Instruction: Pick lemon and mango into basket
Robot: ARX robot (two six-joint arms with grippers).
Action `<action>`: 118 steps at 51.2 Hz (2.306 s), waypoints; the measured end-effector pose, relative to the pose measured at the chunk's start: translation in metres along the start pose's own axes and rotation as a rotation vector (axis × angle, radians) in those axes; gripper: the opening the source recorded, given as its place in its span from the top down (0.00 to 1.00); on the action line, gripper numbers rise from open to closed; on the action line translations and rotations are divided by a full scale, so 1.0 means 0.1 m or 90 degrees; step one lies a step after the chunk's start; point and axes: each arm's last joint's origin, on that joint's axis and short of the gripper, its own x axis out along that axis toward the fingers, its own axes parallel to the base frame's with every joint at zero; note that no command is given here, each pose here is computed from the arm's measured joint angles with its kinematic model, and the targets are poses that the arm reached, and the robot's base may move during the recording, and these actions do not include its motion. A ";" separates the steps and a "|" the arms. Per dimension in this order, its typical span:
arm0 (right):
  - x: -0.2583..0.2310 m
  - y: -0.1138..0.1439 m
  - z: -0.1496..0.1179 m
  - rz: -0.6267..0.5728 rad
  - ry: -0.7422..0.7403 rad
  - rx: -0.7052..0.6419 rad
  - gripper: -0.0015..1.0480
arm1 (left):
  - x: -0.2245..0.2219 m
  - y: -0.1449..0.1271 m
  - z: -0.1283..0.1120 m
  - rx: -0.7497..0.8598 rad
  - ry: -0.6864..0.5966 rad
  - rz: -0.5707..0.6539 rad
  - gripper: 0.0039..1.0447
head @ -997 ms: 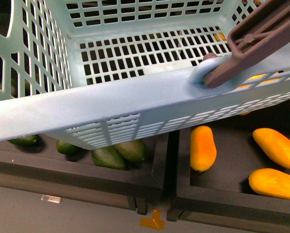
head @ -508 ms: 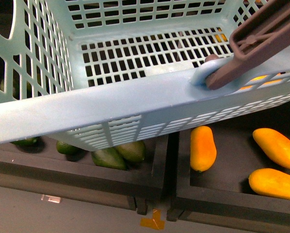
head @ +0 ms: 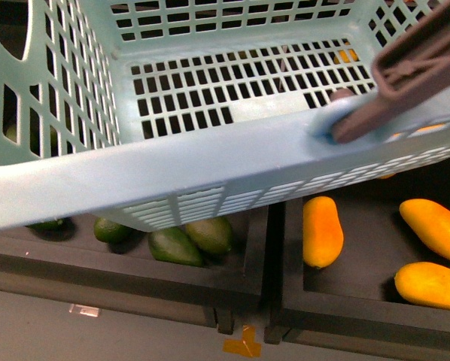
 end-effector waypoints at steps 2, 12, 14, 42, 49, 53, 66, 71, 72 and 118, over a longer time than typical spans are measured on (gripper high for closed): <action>0.00 0.00 0.00 0.000 0.000 0.000 0.08 | 0.00 -0.01 -0.02 0.004 0.003 -0.002 0.96; 0.00 0.00 0.00 0.001 0.000 0.000 0.08 | 0.01 -0.02 -0.03 -0.007 0.018 -0.011 0.96; 0.00 0.00 0.00 0.000 0.000 0.000 0.08 | 0.01 -0.02 -0.03 -0.007 0.016 -0.010 0.96; 0.00 0.00 0.00 0.000 0.000 0.000 0.08 | 0.00 0.01 0.01 -0.003 0.000 0.000 0.96; 0.00 0.00 0.00 0.000 0.000 0.000 0.08 | 0.00 0.01 0.01 -0.002 0.000 0.000 0.96; 0.00 0.00 0.00 0.000 0.000 -0.001 0.08 | 0.00 0.01 0.01 -0.002 0.000 0.000 0.96; 0.00 0.00 0.00 0.002 0.000 -0.001 0.08 | 0.00 0.01 0.01 -0.001 -0.003 0.002 0.96; 0.00 0.00 0.00 0.001 0.000 -0.001 0.08 | 0.00 0.01 0.01 -0.001 -0.001 0.000 0.96; 0.00 0.00 0.00 0.002 0.000 0.000 0.08 | 0.00 0.01 0.01 -0.001 -0.001 0.000 0.96; 0.00 0.00 0.00 0.000 0.001 -0.001 0.08 | 1.19 1.14 1.16 -0.350 -0.399 0.139 0.96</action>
